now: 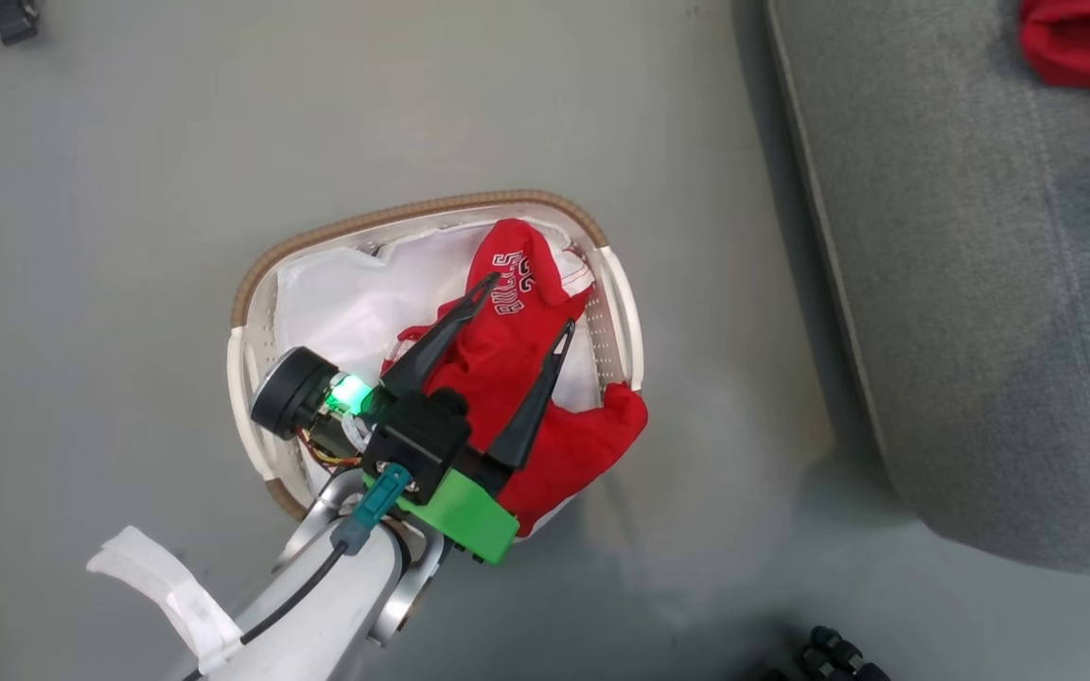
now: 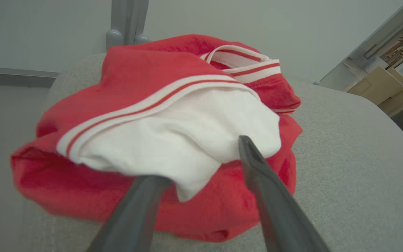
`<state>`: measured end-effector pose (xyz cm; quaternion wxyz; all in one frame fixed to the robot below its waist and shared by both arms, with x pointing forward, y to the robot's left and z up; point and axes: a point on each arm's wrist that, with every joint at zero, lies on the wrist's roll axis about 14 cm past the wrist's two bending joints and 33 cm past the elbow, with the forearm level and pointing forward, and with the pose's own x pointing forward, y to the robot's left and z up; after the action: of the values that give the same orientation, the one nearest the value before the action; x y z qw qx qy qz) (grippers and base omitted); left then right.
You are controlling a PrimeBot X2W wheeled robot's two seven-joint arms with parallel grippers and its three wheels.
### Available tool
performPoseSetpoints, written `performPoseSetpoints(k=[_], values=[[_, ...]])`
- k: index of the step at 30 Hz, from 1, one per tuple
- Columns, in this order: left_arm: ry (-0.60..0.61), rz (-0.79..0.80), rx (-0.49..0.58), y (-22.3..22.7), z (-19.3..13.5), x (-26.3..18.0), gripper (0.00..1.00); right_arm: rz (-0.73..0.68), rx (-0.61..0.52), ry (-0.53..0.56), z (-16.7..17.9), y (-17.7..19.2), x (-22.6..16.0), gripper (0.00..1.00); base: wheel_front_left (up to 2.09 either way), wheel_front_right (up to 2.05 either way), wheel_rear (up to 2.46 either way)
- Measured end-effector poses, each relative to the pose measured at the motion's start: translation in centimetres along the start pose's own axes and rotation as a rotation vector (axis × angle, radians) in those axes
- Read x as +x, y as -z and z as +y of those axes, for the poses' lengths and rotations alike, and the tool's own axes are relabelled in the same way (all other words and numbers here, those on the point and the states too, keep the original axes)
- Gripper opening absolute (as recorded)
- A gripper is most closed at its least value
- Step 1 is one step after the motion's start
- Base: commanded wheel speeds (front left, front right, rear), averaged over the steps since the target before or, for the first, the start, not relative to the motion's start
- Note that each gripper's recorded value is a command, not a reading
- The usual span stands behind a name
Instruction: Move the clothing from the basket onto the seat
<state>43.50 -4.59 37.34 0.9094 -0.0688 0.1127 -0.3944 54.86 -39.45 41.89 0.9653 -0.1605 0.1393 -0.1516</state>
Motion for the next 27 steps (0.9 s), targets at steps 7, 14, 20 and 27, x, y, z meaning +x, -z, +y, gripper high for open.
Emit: performPoseSetpoints(k=[7, 14, 20, 27], values=[[0.02, -0.033, 0.028, -1.7, -0.8, 0.1, 1.0, -0.046, -0.007, -0.03, 0.2, -1.1, -2.6, 1.0, 0.0, 0.0, 0.0], [0.002, -0.083, 0.038, -4.2, -1.4, -0.4, 1.0, -0.087, 0.006, -0.052, -0.1, -2.5, -5.1, 1.0, 0.0, 0.0, 0.0], [-0.062, -0.129, 0.047, -6.6, -0.7, -1.4, 1.0, -0.211, 0.0, -0.078, -0.2, -7.3, -6.3, 1.0, 0.0, 0.0, 0.0], [-0.215, -0.208, 0.008, -9.9, 1.6, -4.4, 1.0, -0.345, 0.05, -0.159, 2.7, -12.5, -8.2, 1.0, 0.0, 0.0, 0.0]])
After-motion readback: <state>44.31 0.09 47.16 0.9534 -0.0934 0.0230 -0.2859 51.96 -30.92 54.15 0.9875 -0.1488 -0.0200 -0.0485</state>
